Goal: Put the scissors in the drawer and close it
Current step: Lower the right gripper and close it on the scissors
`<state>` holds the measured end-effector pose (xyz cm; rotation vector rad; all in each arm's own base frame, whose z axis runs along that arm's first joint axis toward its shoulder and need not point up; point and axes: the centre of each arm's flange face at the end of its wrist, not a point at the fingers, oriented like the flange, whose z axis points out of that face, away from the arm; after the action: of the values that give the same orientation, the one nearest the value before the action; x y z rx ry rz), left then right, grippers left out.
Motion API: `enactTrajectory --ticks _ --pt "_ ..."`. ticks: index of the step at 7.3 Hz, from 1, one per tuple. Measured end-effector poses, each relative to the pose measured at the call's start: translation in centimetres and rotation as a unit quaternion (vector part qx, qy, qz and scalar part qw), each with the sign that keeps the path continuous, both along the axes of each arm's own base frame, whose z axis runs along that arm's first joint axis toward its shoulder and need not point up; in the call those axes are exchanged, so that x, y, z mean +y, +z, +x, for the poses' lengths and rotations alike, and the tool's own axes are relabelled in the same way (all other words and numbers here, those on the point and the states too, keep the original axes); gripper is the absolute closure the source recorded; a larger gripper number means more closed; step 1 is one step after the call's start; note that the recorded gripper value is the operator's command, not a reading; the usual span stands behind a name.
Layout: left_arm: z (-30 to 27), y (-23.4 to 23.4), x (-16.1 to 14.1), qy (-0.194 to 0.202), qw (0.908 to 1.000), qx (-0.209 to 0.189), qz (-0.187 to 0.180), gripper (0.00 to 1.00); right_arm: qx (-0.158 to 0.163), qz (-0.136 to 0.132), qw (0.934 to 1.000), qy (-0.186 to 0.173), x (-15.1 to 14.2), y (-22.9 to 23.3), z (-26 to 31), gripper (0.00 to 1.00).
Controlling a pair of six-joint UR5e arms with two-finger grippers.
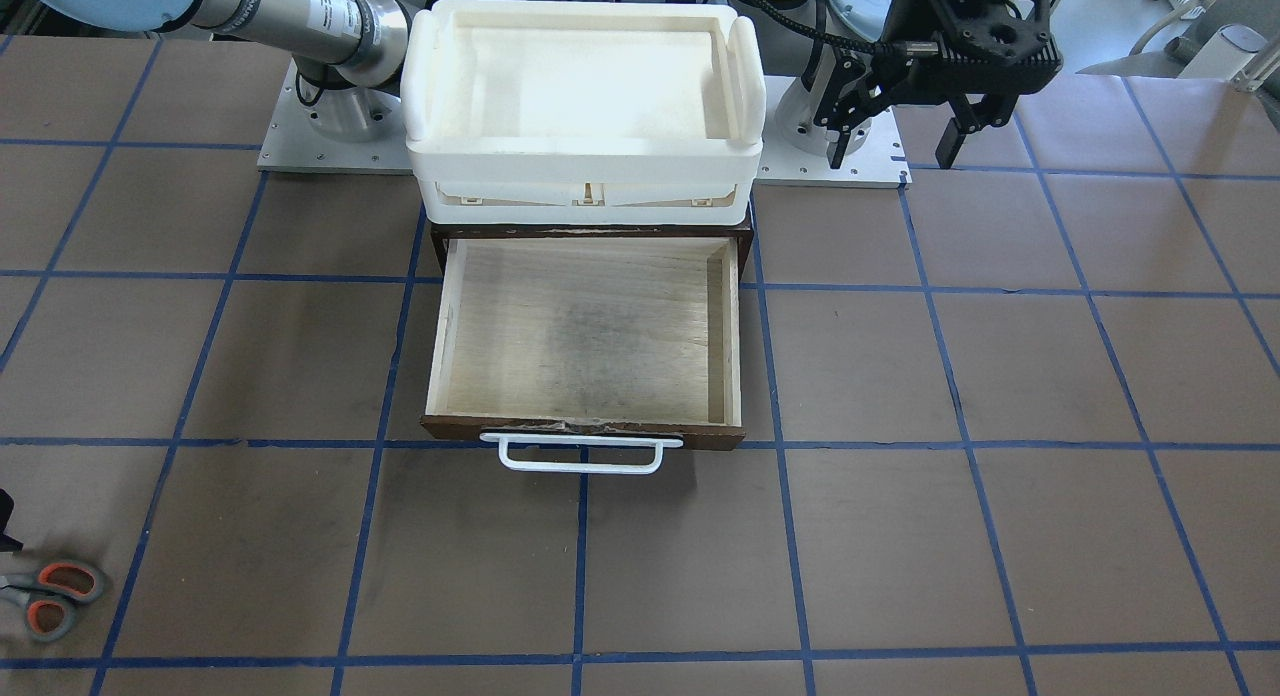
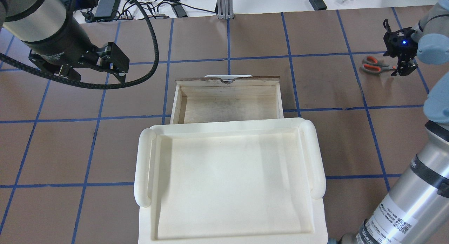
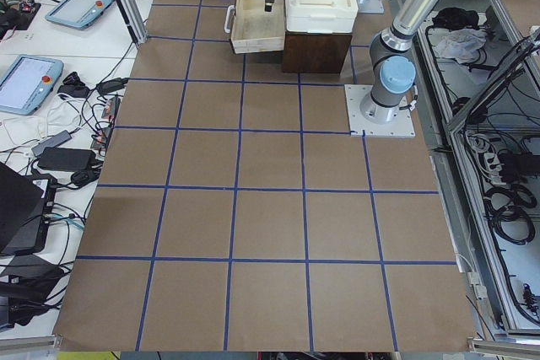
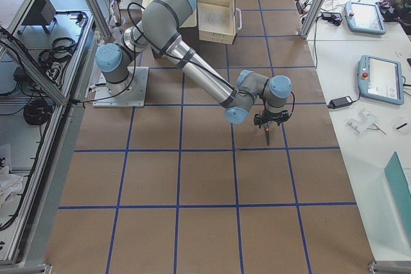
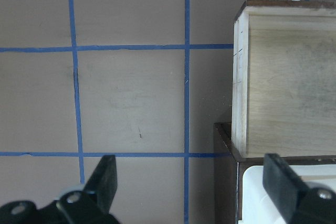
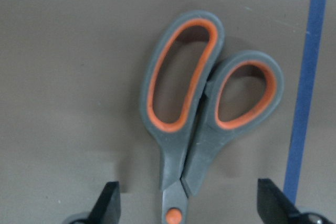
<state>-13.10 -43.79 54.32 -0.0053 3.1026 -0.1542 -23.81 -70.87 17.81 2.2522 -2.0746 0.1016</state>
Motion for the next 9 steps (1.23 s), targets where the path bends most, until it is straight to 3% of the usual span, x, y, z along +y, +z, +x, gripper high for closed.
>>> enactTrajectory --ticks 1,2,7,9 --pt "0.0 0.0 0.0 0.0 1.0 0.0 0.0 0.0 0.0 0.002 1.0 0.0 0.0 -0.2 0.0 0.89" --pt "0.0 0.0 0.0 0.0 1.0 0.0 0.0 0.0 0.002 0.003 1.0 0.004 -0.1 -0.3 0.2 1.0" --pt "0.0 0.0 0.0 0.0 1.0 -0.001 0.0 0.0 0.022 0.005 0.9989 0.04 -0.4 0.9 1.7 1.0" --pt "0.0 0.0 0.0 0.0 1.0 0.0 0.0 0.0 0.038 -0.005 0.9983 0.045 0.0 5.0 2.2 1.0"
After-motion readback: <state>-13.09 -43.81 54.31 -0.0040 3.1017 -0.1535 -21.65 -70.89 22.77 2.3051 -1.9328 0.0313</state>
